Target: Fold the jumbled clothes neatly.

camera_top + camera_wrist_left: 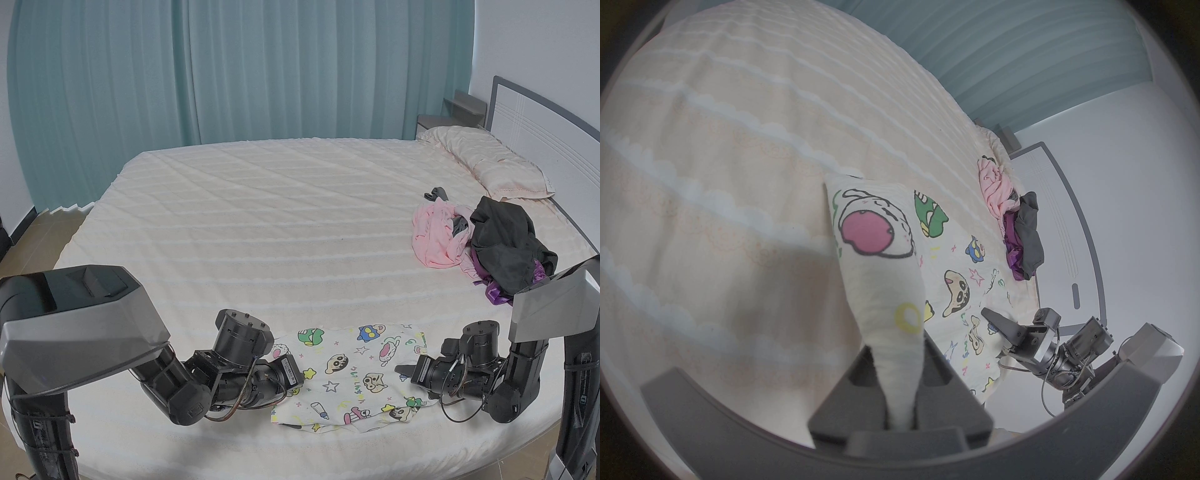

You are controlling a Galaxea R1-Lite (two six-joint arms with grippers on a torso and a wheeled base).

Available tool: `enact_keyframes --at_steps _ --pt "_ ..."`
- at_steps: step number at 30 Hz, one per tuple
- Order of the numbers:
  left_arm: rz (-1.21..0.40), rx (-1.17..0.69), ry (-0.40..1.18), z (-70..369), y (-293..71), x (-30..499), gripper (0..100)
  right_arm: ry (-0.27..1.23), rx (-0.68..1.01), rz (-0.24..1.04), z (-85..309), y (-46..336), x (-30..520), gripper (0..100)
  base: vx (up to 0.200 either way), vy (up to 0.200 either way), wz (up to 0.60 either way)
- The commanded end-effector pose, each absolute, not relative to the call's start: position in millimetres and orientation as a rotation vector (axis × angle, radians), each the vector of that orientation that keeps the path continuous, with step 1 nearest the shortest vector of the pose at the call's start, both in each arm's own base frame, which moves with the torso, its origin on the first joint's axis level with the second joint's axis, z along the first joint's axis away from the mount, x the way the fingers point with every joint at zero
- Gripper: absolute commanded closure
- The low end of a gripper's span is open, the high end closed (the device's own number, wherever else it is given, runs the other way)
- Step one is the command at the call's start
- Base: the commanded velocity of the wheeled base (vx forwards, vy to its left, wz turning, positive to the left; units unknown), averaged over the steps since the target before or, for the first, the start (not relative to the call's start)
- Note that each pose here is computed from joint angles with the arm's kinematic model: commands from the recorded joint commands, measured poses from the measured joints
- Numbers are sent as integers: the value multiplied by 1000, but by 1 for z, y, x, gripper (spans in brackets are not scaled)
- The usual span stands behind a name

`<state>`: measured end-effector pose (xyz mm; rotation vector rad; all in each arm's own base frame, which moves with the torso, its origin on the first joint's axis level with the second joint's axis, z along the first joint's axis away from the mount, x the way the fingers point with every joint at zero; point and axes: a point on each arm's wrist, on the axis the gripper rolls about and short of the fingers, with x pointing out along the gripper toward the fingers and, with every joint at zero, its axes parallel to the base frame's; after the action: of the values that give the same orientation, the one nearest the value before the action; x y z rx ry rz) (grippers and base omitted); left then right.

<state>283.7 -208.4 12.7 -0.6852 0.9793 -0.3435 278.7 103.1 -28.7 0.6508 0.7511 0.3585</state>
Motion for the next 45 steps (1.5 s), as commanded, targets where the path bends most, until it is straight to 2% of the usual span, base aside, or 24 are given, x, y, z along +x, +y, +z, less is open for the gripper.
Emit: enact_keyframes --at_steps 1,23,45 --pt "-352 -696 965 23 -206 279 100 743 653 359 -27 102 277 100 0 -200 0" --pt "-359 -735 952 40 -201 268 100 699 660 376 -18 101 273 100 0 -200 0" --pt "-354 -726 965 35 -202 268 100 680 662 371 -12 97 268 100 0 -200 0"
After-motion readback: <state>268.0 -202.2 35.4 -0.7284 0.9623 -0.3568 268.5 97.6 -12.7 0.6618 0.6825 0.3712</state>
